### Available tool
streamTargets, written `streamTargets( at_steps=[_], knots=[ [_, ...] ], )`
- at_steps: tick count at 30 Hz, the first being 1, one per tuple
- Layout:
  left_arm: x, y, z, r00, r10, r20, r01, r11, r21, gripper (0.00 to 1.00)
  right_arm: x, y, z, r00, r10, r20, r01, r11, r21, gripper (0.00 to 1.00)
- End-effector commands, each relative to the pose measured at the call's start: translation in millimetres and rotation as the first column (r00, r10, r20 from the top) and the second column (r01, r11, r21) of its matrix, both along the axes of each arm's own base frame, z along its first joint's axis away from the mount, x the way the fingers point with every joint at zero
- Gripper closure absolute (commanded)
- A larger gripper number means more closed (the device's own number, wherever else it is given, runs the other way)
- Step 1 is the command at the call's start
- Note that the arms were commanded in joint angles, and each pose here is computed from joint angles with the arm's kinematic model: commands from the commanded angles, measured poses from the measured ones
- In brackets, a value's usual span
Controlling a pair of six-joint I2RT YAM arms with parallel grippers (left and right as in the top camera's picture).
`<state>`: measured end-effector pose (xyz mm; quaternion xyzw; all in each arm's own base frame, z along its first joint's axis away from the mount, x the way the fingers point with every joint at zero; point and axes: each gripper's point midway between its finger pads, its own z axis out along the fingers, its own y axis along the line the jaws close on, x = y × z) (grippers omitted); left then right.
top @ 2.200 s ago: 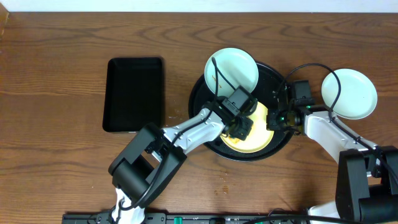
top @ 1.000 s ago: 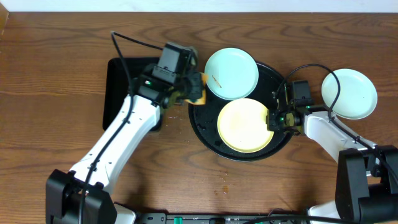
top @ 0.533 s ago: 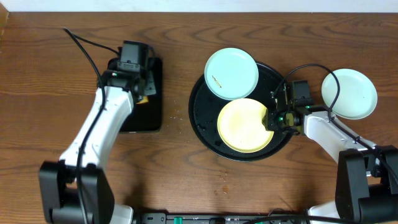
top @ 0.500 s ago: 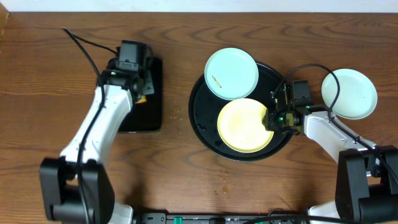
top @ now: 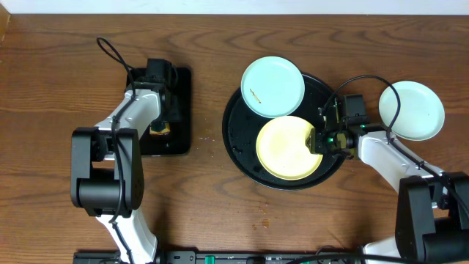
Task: Clean dirty plates on tray and stack at the side
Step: 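Return the sponge to the black tray with the left gripper, then lift the yellow plate off the round tray with the right gripper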
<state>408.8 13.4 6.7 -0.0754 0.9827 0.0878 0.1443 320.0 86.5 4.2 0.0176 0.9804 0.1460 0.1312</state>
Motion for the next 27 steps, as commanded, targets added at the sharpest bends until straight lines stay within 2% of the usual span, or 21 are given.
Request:
streamTargets(
  at_steps=[1,4,6,8,10,17,23,27],
  knots=[
    [-1,-1,-2,1.000,-0.023,-0.008,0.023,1.000,-0.003,0.19,-13,-17,-19,0.998,-0.031,-0.053,0.026,0.995,-0.099,0.57],
    [-1,-1,-2,1.000,-0.023,-0.008,0.023,1.000,-0.003,0.18,-13,-18,-19,0.998,-0.031,-0.054,0.025,0.995,-0.099,0.62],
    [-1,-1,-2,1.000,-0.023,-0.008,0.023,1.000,-0.002,0.17,-14,-18,-19,0.998,-0.031,-0.055,0.025,0.995,-0.100,0.69],
    [-1,-1,-2,1.000,-0.023,-0.008,0.023,1.000,-0.002,0.17,-14,-18,-19,0.998,-0.026,-0.056,0.020,0.995,-0.101,0.80],
    [-1,-1,-2,1.000,-0.023,-0.008,0.023,1.000,-0.002,0.16,-14,-18,-19,0.998,-0.020,-0.054,0.015,0.995,-0.103,0.99],
    [-1,-1,-2,1.000,-0.023,-0.008,0.023,1.000,-0.002,0.15,-1,-17,5,1.000,0.021,-0.006,-0.021,0.993,-0.112,0.99],
    [-1,-1,-2,1.000,-0.023,-0.008,0.023,1.000,-0.002,0.15,21,-27,83,0.987,0.029,0.158,0.000,0.984,-0.180,0.99],
    [-1,-1,-2,1.000,-0.023,-0.008,0.023,1.000,-0.002,0.15,30,-26,142,0.938,0.104,0.331,-0.023,0.970,-0.240,0.99]
  ],
)
